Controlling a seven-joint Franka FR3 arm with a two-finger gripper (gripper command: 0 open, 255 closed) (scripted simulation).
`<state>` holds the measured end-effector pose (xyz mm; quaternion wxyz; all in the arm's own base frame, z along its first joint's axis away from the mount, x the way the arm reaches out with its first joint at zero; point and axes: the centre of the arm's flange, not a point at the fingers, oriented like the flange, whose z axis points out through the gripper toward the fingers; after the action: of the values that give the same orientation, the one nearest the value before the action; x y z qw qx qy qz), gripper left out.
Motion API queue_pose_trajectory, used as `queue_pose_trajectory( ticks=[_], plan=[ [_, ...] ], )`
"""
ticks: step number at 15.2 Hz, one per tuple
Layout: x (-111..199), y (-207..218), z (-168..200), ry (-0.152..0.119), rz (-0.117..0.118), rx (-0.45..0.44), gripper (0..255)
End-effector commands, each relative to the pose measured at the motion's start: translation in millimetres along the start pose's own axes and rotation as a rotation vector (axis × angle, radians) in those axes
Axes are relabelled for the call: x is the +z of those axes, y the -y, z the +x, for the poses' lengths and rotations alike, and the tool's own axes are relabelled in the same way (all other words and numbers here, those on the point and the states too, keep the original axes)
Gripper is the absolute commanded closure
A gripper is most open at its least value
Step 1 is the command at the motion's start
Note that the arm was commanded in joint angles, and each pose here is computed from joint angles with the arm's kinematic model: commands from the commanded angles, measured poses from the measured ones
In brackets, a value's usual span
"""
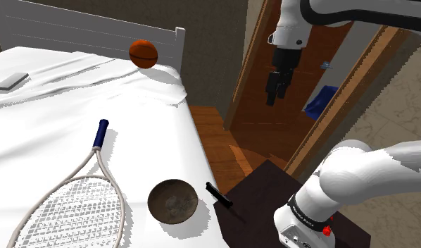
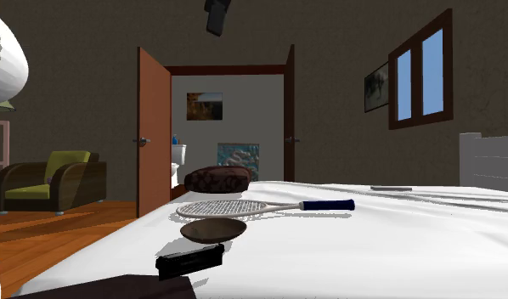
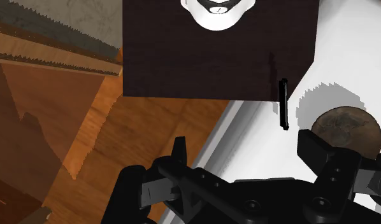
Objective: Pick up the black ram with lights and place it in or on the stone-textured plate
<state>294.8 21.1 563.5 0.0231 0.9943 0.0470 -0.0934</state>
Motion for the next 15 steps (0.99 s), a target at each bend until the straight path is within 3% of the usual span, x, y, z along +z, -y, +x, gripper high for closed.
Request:
queue_pose_trajectory(
  ticks=[1,15],
  plan=[
    [0,0,0,0.000,0.000,0.000,0],
    [154,84,48,-0.058,0.005,-0.001,0]
  ],
)
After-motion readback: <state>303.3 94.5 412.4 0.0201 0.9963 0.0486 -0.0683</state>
